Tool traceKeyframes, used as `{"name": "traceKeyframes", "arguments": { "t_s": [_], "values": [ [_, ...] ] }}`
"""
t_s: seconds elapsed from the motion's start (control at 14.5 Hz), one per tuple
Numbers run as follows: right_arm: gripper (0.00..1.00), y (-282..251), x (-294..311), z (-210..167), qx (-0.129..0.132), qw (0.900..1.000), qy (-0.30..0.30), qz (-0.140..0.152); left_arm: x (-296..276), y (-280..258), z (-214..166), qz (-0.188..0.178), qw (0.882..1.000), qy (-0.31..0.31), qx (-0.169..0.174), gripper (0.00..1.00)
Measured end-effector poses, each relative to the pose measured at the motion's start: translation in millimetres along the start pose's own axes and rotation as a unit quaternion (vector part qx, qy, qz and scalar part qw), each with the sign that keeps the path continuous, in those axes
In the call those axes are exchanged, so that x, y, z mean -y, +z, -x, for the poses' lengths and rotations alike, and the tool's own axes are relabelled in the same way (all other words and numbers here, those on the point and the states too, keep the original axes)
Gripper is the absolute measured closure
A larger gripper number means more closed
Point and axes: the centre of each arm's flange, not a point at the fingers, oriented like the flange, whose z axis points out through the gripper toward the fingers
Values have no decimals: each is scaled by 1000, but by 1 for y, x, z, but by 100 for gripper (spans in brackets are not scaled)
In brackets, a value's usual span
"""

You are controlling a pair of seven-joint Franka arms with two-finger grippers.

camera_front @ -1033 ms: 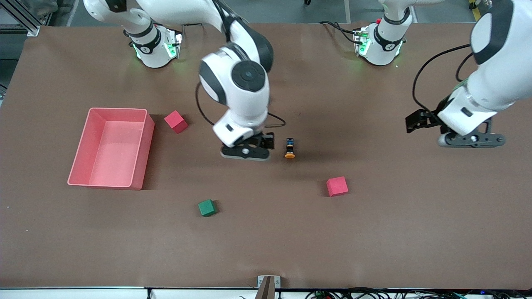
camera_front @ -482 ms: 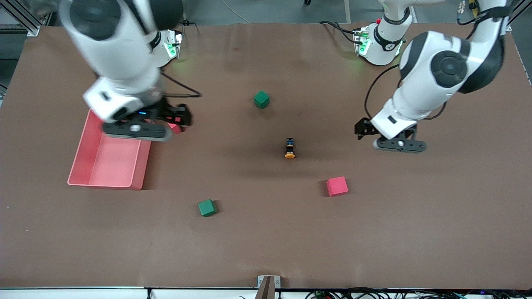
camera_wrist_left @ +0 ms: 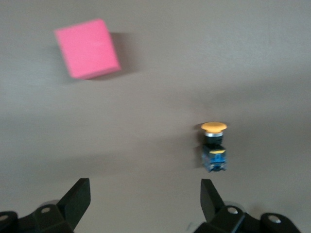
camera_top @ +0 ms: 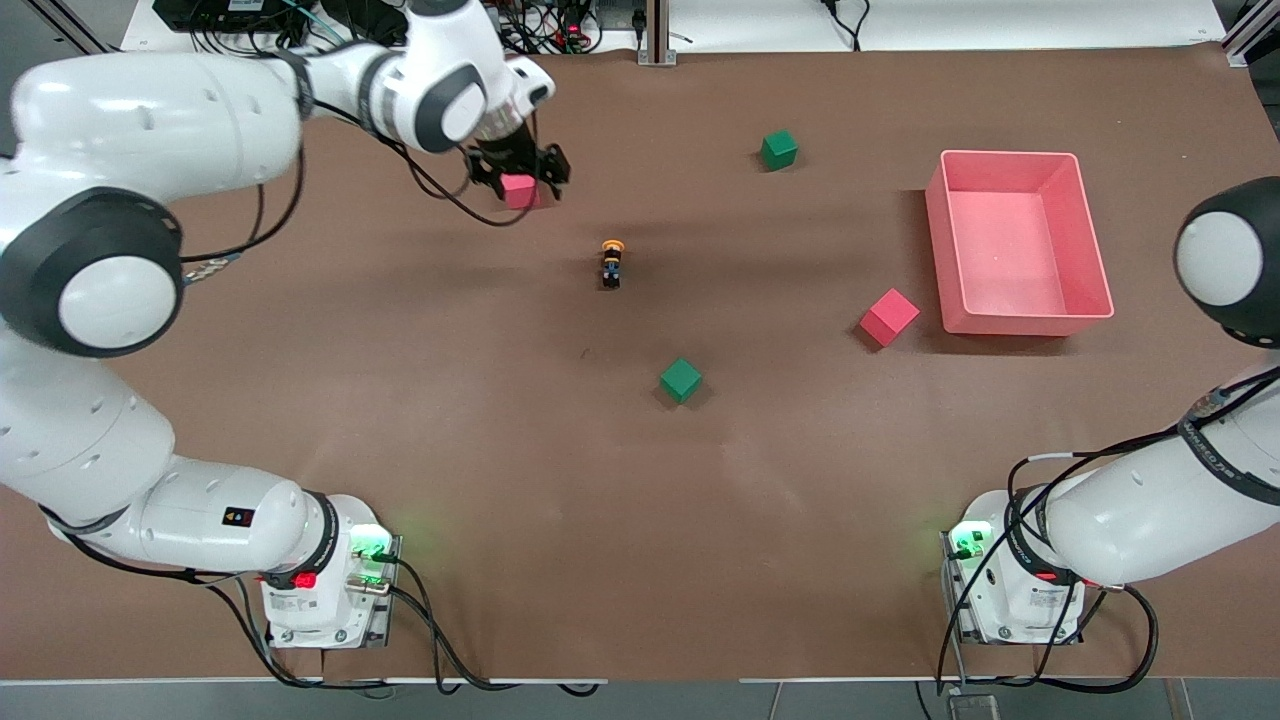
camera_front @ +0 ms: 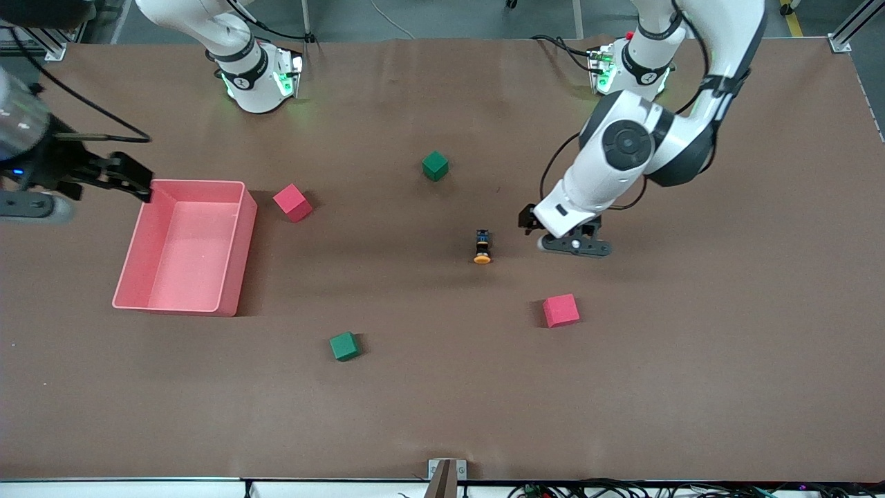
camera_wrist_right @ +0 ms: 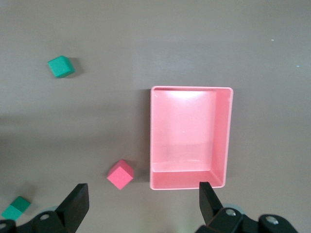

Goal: Place and upright button with both arms
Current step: 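Withdraw the right gripper while the left gripper reaches the button, then lower the left gripper over the button and grasp it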

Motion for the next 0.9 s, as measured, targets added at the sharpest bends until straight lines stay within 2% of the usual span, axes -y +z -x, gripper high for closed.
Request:
{"name": "traceKeyframes", "arguments": {
  "t_s": [0.41, 0.76, 0.9],
  "values": [
    [0, 9, -106, 11, 1, 1000, 8, -13, -39, 89, 6, -33, 999, -11, -21, 0],
    [0, 38, -126, 30, -33, 999, 17, -27, -82, 133, 7, -38, 999, -19, -19, 0],
    [0, 47, -122, 41, -36, 999, 12, -32, -89, 145, 5, -38, 999, -11, -18, 0]
  ]
}}
